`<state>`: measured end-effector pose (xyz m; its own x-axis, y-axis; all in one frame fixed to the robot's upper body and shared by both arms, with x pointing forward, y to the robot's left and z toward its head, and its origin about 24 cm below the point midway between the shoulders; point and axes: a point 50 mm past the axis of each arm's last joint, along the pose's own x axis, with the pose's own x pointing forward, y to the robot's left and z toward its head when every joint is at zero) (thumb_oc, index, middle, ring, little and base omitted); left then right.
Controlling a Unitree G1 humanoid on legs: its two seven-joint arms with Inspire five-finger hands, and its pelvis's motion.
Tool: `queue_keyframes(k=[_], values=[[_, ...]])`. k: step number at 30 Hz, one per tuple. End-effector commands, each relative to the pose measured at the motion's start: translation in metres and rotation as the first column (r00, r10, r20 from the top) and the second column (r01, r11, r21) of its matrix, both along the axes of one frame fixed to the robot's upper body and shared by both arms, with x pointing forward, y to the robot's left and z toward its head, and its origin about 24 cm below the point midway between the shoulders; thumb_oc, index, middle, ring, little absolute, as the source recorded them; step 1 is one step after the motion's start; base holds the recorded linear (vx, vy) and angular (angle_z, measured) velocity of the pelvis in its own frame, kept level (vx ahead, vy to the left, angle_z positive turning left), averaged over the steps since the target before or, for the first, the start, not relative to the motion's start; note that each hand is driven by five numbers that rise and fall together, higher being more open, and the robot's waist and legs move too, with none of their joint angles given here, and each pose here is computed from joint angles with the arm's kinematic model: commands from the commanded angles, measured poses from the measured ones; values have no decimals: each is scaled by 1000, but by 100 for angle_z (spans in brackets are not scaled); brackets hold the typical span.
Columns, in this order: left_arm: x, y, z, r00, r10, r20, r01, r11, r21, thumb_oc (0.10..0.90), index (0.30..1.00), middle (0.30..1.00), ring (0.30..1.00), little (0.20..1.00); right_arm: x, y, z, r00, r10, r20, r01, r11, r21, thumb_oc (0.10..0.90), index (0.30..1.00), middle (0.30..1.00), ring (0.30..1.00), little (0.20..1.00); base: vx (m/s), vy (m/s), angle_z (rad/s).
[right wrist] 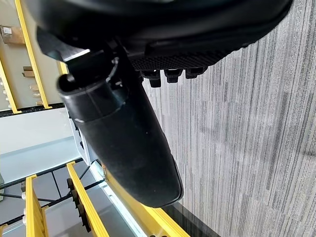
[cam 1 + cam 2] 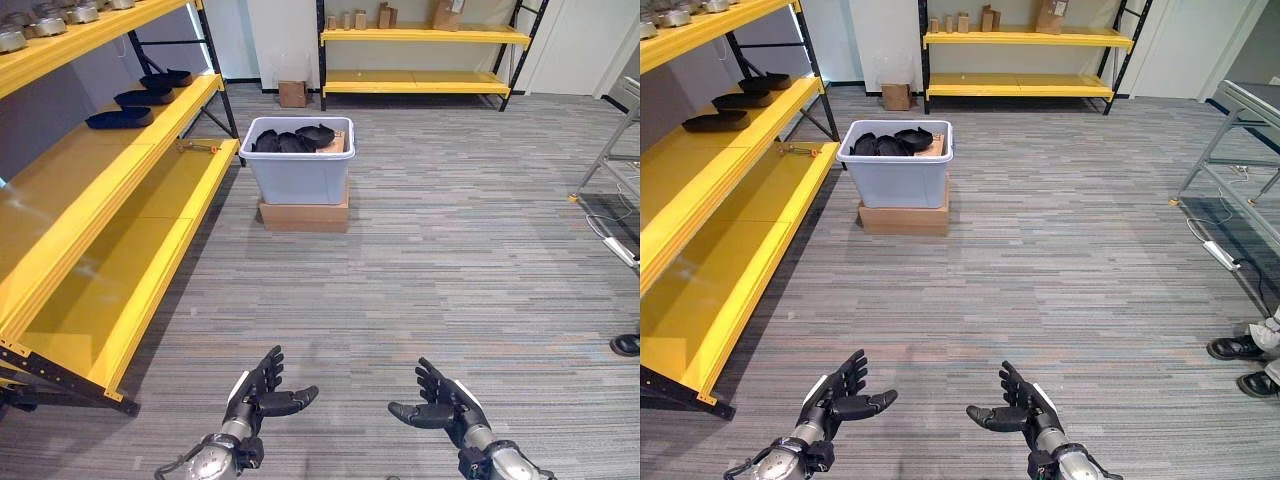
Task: Move parts from the plastic box to the shelf.
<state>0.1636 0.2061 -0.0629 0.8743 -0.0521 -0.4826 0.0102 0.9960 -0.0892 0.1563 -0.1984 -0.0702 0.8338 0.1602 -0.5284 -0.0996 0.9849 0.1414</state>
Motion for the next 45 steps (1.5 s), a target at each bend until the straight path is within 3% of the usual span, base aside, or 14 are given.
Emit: queue_keyframes(k=[1, 32, 45], values=[[28, 9, 25, 985, -2, 171, -6, 999, 45, 900, 1000, 1000, 1000, 1000, 32, -8, 29, 980, -36, 194, 33, 999, 20, 900, 1000, 1000, 1000, 1000, 0, 0, 0], [32, 7, 25, 985, -8, 171, 2, 999, 35, 900, 1000, 1000, 1000, 1000, 34, -7, 27, 983, -19, 184, 17, 1000, 10, 900, 1000, 1000, 1000, 1000, 0, 0, 0], [47, 9, 40, 972, -12, 237, -1, 998, 57, 900, 1000, 1000, 1000, 1000, 51, 0, 38, 971, -4, 238, 0, 1000, 20, 900, 1000, 1000, 1000, 1000, 8, 32, 1]])
